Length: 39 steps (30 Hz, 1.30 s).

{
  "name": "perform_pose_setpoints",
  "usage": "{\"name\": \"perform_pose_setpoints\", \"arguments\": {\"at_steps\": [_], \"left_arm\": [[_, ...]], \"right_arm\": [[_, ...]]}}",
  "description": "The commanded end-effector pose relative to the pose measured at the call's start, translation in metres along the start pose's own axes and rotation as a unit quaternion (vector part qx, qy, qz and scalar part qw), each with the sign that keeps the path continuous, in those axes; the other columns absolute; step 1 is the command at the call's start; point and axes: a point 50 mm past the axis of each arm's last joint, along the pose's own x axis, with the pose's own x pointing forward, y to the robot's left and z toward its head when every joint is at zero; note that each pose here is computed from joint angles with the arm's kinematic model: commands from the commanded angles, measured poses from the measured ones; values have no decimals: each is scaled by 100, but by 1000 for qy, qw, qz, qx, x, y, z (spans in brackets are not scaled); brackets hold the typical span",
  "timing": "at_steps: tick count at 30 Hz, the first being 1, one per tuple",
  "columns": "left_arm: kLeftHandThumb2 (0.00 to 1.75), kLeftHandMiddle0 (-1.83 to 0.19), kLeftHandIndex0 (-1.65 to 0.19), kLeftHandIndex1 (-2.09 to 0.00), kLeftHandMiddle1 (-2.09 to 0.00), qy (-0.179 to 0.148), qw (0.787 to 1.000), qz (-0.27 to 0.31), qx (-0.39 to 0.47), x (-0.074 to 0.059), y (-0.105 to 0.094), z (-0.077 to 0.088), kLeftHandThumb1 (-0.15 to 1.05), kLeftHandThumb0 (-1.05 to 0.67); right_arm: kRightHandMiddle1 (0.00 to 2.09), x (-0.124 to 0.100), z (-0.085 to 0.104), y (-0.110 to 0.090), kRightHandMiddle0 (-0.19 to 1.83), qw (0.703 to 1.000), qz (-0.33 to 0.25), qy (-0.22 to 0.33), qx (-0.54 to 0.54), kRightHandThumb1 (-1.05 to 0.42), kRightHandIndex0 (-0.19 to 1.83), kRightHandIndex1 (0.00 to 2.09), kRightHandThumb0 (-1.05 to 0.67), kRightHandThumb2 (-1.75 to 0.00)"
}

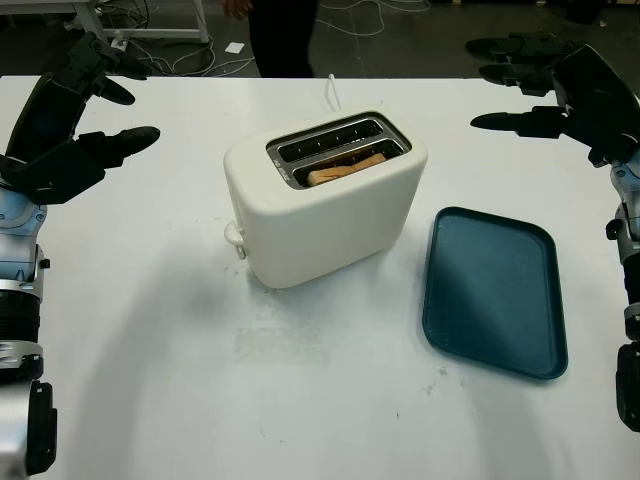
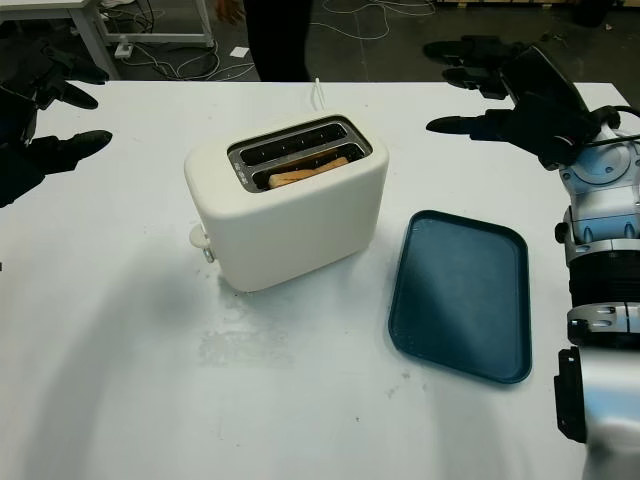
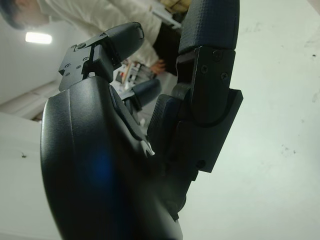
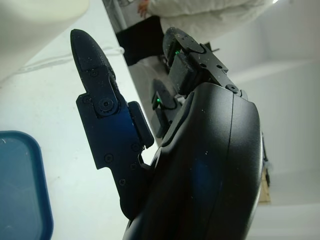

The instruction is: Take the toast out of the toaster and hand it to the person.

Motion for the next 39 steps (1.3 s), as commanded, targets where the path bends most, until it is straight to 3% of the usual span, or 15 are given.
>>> {"name": "perform_pose_setpoints", "arguments": {"at_steps": [1, 11, 39], "left_arm": [[26, 0, 0, -132, -148, -11, 1000, -1, 1, -3, -1, 1, 92, -105], [31, 0, 0, -130, -150, -29, 1000, -1, 11, -3, -5, 3, 92, -105], [31, 0, 0, -129, -149, -38, 999, -4, 24, 4, -3, 8, 92, -105]], "right_arm": [[0, 2, 5, -1, 53, 1000, -2, -17, 0, -78, 53, 0, -60, 0], [0, 1, 5, 4, 53, 1000, -2, -19, 12, -77, 51, 0, -58, 0], [0, 1, 7, 10, 49, 1000, 13, -18, 20, -76, 49, 0, -41, 0]]}}
